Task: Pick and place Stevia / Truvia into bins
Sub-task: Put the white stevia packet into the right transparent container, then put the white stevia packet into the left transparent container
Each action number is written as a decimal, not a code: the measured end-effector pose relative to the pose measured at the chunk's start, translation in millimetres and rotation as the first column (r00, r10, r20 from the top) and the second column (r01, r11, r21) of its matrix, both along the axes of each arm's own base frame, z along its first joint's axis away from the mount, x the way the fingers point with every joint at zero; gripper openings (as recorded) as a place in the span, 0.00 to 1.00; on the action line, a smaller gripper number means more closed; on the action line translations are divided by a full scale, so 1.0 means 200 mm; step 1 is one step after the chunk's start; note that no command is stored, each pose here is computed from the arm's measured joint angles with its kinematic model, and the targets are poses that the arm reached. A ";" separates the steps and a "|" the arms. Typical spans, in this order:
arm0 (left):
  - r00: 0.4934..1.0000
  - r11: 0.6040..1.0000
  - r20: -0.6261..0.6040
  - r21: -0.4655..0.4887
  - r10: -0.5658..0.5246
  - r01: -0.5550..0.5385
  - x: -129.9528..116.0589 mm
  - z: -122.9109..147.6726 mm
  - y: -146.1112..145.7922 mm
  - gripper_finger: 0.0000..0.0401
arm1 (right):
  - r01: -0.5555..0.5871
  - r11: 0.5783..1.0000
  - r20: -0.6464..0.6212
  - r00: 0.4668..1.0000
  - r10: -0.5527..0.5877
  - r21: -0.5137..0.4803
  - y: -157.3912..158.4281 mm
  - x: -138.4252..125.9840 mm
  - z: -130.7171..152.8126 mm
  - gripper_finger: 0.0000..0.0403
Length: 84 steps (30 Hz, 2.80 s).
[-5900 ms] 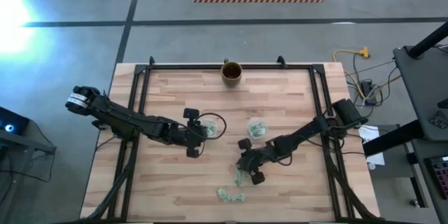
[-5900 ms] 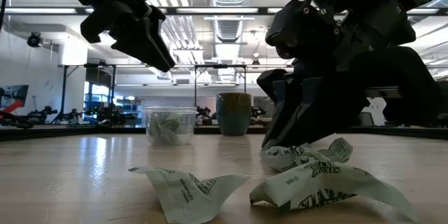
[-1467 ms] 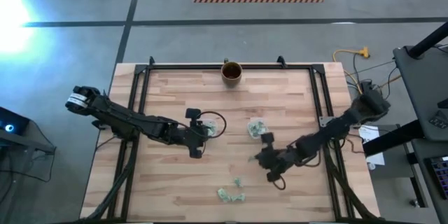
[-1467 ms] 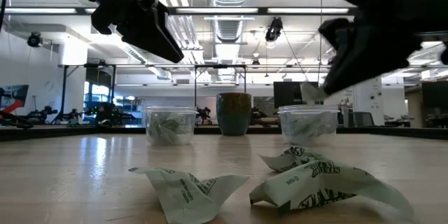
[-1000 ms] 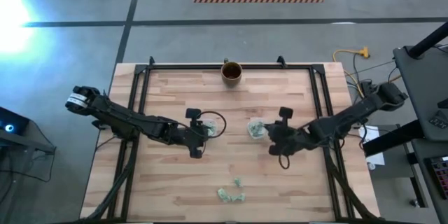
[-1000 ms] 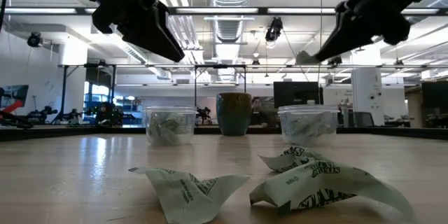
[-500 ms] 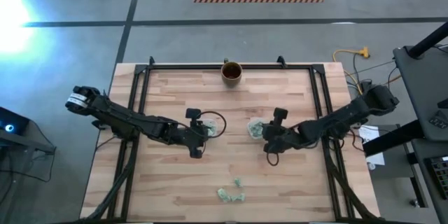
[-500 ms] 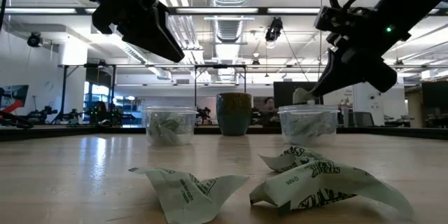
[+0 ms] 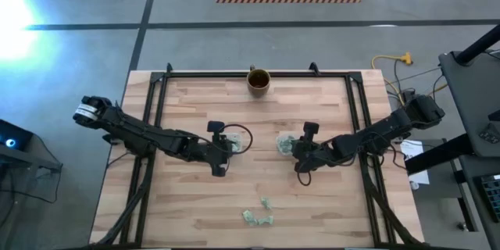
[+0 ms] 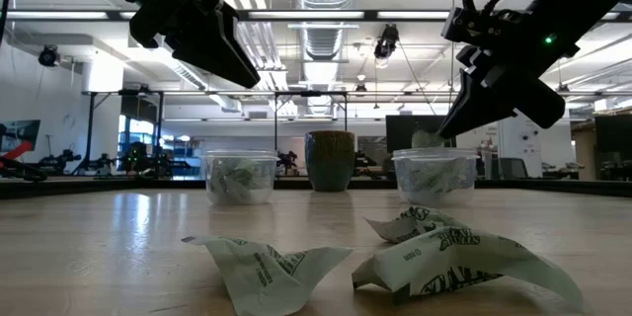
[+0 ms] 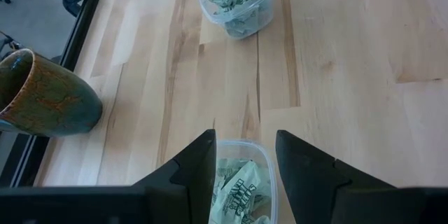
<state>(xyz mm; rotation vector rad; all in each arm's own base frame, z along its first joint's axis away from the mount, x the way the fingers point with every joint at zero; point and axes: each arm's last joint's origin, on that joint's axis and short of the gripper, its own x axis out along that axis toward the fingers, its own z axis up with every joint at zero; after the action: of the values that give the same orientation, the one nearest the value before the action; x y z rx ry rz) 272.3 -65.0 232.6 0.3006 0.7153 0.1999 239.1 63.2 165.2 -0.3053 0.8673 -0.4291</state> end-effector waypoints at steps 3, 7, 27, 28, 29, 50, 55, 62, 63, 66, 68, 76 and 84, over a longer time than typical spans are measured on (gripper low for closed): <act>1.000 1.000 0.000 0.000 0.000 0.000 0.00 0.00 0.00 0.33 | 0.002 1.000 0.001 1.000 -0.002 0.002 0.00 0.00 0.00 0.12; 1.000 1.000 0.000 0.000 0.000 0.000 0.00 0.00 0.00 0.33 | -0.002 1.000 0.000 1.000 0.002 -0.002 0.00 0.00 0.00 0.22; 0.875 0.854 0.167 -0.196 -0.455 0.482 0.15 -0.08 -0.14 0.33 | -0.300 0.954 0.149 0.942 0.299 -0.015 0.19 -0.08 0.32 0.30; 0.857 0.837 0.180 -0.194 -0.482 0.512 0.17 -0.10 -0.15 0.33 | -0.306 0.952 0.155 0.940 0.304 -0.014 0.20 -0.09 0.32 0.30; 0.840 0.822 0.197 -0.186 -0.506 0.538 0.19 -0.12 -0.16 0.33 | -0.313 0.950 0.159 0.937 0.311 -0.013 0.20 -0.10 0.33 0.29; 0.762 0.742 0.177 -0.176 -0.623 0.647 0.51 -0.43 -0.35 0.33 | -0.266 0.960 0.186 0.951 0.248 0.083 0.18 -0.24 0.38 0.21; 0.756 0.733 0.154 -0.186 -0.636 0.654 0.54 -0.48 -0.39 0.33 | -0.268 0.960 0.179 0.951 0.251 0.079 0.18 -0.24 0.38 0.20; 0.743 0.718 0.151 -0.191 -0.652 0.669 0.57 -0.50 -0.40 0.33 | -0.267 0.961 0.174 0.952 0.250 0.078 0.17 -0.24 0.36 0.21; 0.740 0.717 0.151 -0.185 -0.655 0.672 0.57 -0.51 -0.41 0.33 | -0.266 0.961 0.178 0.952 0.249 0.080 0.18 -0.24 0.36 0.21; 0.738 0.715 0.147 -0.185 -0.658 0.674 0.59 -0.53 -0.42 0.33 | -0.266 0.961 0.177 0.952 0.249 0.080 0.17 -0.24 0.36 0.19; 0.738 0.715 0.140 -0.188 -0.660 0.674 0.60 -0.56 -0.42 0.33 | -0.266 0.961 0.176 0.952 0.249 0.080 0.18 -0.24 0.36 0.19; 0.761 0.742 0.129 -0.167 -0.636 0.649 0.61 -0.56 -0.42 0.32 | -0.266 0.961 0.175 0.952 0.249 0.079 0.17 -0.24 0.36 0.17; 0.764 0.747 0.125 -0.164 -0.632 0.645 0.61 -0.57 -0.42 0.14 | -0.266 0.961 0.175 0.952 0.249 0.080 0.17 -0.24 0.36 0.17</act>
<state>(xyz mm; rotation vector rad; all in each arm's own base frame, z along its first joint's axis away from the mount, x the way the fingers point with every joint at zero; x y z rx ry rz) 393.6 -148.7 118.8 0.3318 0.5279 -0.5221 190.4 98.2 237.1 -0.2801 0.6745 -0.1623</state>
